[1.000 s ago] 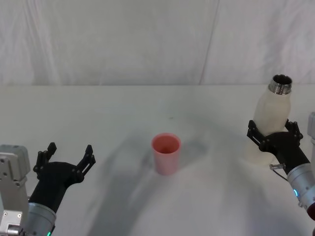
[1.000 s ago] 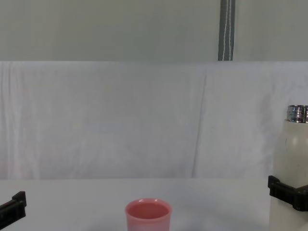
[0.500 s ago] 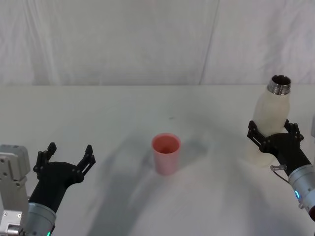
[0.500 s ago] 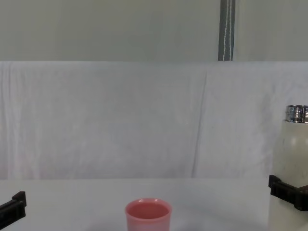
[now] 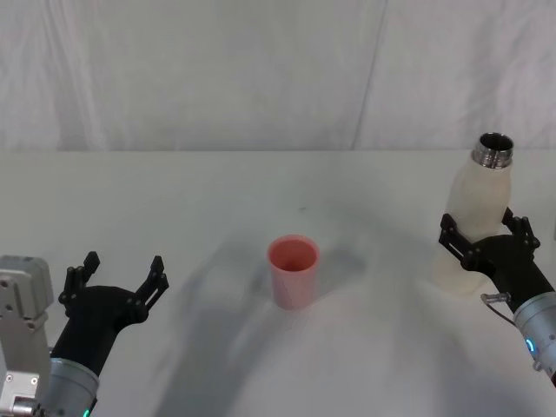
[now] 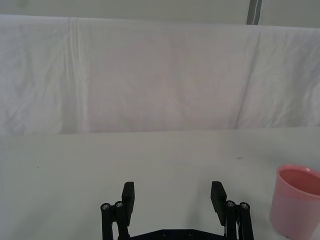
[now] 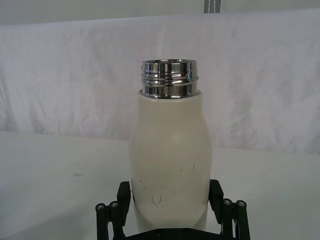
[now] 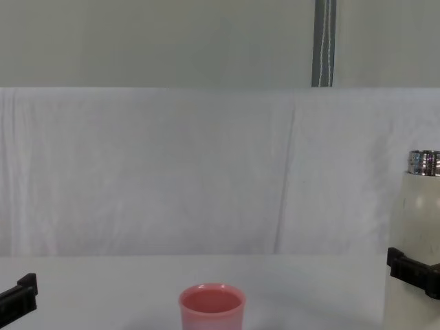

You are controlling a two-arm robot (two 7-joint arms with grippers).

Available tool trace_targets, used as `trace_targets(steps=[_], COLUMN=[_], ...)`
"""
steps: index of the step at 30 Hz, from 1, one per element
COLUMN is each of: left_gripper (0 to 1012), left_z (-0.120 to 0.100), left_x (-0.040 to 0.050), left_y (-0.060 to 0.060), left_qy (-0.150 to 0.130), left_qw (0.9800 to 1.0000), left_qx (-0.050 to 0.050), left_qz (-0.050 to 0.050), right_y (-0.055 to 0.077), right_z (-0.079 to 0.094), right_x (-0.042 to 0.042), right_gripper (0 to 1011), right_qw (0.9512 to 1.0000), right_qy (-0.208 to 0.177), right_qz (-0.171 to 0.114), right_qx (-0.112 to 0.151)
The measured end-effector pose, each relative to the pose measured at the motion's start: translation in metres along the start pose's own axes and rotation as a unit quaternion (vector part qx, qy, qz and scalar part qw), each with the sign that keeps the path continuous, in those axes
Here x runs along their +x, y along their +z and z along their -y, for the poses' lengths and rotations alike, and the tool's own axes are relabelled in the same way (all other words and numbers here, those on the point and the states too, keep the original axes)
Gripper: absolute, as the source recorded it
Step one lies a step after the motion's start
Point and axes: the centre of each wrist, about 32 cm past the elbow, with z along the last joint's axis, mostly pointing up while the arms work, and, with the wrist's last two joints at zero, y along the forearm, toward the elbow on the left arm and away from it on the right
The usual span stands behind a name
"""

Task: Grasp the thermos with one hand and pour water into the cup lid.

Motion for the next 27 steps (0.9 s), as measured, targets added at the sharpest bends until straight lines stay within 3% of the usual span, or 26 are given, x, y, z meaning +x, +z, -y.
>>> trace_targets(steps=[27], left_gripper=[1001], left_z=[0.0], left_x=[0.0], left_y=[0.0], left_qy=[0.0], left_qw=[1.0], left_qx=[0.0], left_qz=[0.0], right_y=[0.007], right_z=[0.016], right_x=[0.0004], right_gripper=[1001], right_qw=[1.0], right_qy=[-0.005], right_qz=[0.001], right_qx=[0.001])
